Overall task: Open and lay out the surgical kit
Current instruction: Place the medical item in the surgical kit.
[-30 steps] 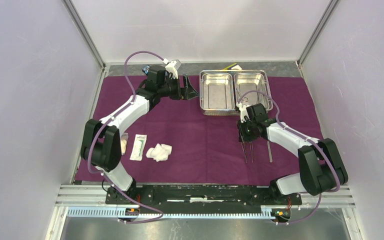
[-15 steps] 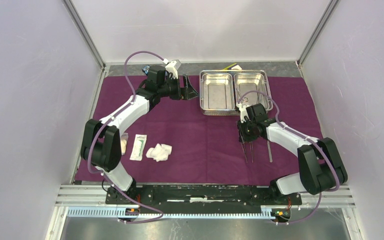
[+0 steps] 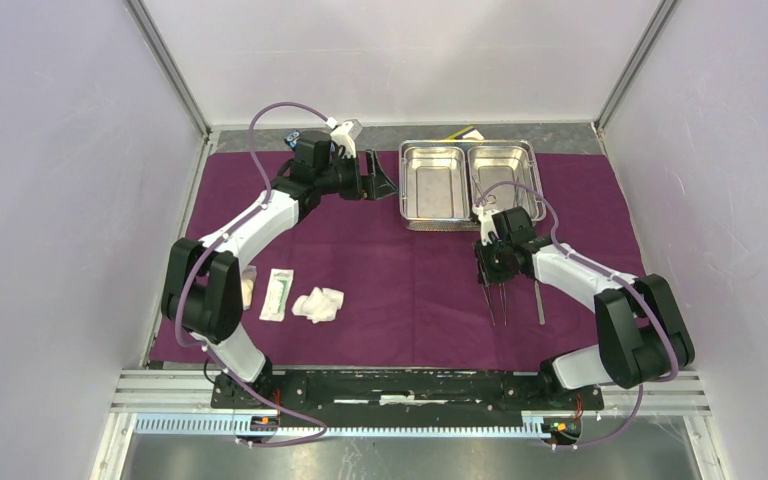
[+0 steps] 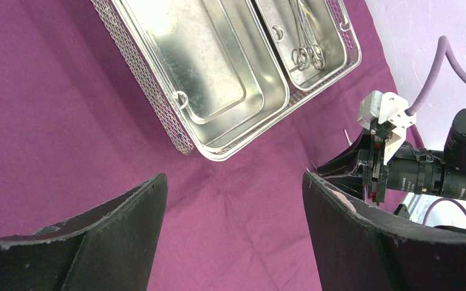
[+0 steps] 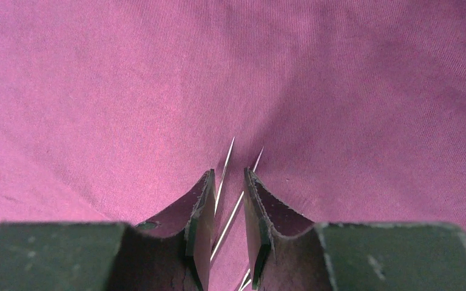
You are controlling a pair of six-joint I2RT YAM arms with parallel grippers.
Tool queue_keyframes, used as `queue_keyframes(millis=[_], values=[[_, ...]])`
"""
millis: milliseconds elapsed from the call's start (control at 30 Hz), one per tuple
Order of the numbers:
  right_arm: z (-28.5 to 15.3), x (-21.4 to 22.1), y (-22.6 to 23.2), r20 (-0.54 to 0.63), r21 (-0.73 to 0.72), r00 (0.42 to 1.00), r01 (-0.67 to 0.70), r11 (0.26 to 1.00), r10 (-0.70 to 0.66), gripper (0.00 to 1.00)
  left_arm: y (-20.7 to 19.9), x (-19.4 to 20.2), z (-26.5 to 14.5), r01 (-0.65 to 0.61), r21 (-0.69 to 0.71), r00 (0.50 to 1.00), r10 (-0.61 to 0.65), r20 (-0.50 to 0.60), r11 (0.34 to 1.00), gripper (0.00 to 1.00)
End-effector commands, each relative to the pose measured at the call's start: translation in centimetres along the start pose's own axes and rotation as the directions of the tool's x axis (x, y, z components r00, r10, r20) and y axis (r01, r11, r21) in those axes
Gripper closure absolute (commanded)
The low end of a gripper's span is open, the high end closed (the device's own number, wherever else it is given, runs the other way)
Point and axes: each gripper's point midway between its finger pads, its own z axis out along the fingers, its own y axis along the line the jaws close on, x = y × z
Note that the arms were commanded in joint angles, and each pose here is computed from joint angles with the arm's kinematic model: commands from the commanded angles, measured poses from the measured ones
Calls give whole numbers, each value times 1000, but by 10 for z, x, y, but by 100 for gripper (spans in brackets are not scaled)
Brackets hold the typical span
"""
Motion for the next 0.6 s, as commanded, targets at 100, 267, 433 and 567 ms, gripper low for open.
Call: queue_keyframes(millis=[100, 267, 433, 567], values=[[-13, -27, 9, 90, -11, 995, 38, 999, -37, 70, -10, -13, -3, -77, 33, 996, 75, 46, 996, 12], [-18, -34, 15, 115, -15, 991, 64, 998, -62, 70, -10, -13, -5, -80, 32, 996, 79, 46, 996, 12], [-15, -28, 10, 102, 9, 992, 67, 998, -68, 70, -11, -13, -5, -81, 33, 996, 79, 48, 996, 12], [-14, -27, 9, 100, 16, 992, 71, 997, -72, 70, -11, -13, -6, -81, 32, 996, 79, 49, 996, 12]])
